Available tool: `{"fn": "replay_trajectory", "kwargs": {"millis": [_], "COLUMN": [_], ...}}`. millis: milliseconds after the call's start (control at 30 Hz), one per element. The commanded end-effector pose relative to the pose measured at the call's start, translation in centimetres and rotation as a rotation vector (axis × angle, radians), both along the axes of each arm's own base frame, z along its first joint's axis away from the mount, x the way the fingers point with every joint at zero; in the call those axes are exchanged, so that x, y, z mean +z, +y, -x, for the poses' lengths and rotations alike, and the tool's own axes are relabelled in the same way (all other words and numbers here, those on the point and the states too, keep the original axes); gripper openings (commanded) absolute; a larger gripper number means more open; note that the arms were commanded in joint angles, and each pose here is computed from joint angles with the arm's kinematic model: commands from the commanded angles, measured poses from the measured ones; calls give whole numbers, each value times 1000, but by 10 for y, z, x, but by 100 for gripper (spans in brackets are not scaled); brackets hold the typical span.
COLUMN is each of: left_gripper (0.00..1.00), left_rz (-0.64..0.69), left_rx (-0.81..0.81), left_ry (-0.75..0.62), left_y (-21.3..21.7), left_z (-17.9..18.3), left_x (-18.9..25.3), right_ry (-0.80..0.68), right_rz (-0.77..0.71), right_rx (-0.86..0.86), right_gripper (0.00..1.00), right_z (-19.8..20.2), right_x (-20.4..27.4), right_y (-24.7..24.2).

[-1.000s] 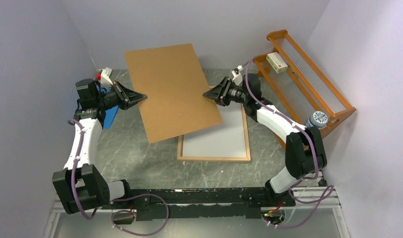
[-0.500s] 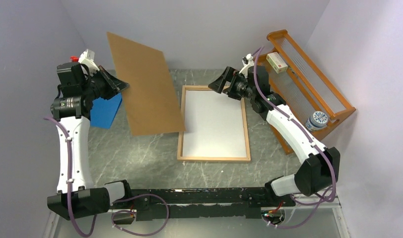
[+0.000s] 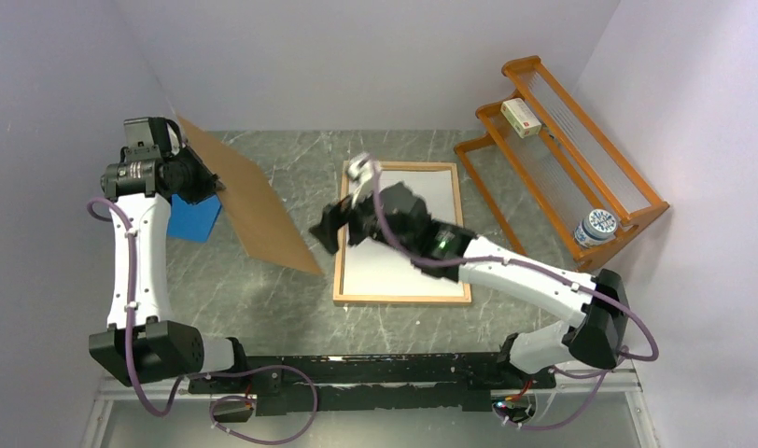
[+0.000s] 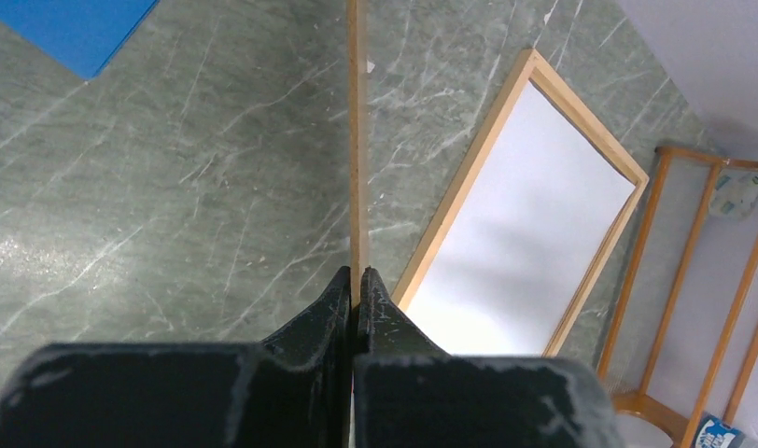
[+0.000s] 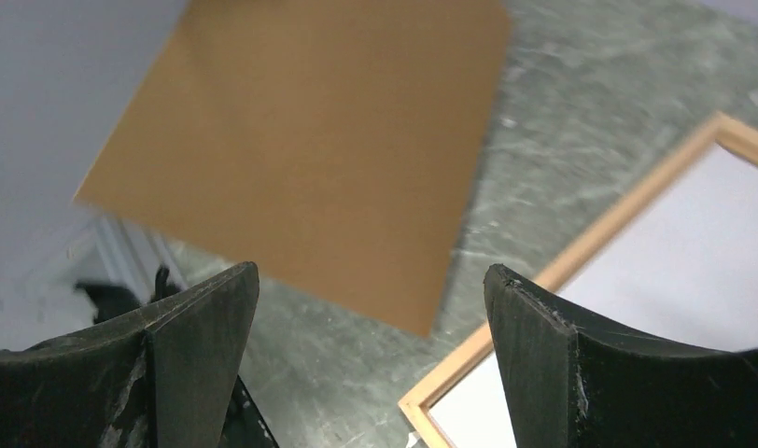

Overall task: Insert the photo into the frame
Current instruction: Turn over the photo frame item at the center of the board.

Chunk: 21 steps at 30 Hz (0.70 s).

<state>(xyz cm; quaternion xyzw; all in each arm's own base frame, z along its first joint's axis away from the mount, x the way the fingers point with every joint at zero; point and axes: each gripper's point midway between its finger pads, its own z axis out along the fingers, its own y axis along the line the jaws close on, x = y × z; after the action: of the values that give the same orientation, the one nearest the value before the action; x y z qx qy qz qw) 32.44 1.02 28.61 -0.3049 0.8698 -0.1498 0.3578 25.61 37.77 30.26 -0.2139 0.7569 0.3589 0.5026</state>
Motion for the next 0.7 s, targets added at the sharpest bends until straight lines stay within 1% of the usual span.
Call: {"fn": "replay_trajectory", "kwargs": {"millis": [0,100,200,400,467,533,600,667], "left_gripper": [3,2,3,3,3,3,3,2], "left_rz": [23,26,28,49,51,53,62,67], "left_rx": [18,17,11,-3,-4,-7,-14,-17], "left_ry": [-130,-128,-125,-134,-134,-136,-138,-142], "left_y": [-5,-5,-7,-13,-13,-14,-17,-18], "left_z": [-12,-11,-8,-2,0,1,3,6], "left_x": [46,49,50,54,55,56,57,58], "right_ry": [-393,-513,-596,-682,-696,-700,-695,-689], "right_rz": [5,60,102,173,196,207,213,215], "right_rx": [144,216,225,136,133,119,61,4], "right_gripper": [94,94,93,91,90,87,84,76], "right_z": [41,65,74,63,61,59,50,42], "right_x": [32,17,4,-8,-14,-18,-19,-18], "right_y": [39,61,75,99,109,117,120,122]}}
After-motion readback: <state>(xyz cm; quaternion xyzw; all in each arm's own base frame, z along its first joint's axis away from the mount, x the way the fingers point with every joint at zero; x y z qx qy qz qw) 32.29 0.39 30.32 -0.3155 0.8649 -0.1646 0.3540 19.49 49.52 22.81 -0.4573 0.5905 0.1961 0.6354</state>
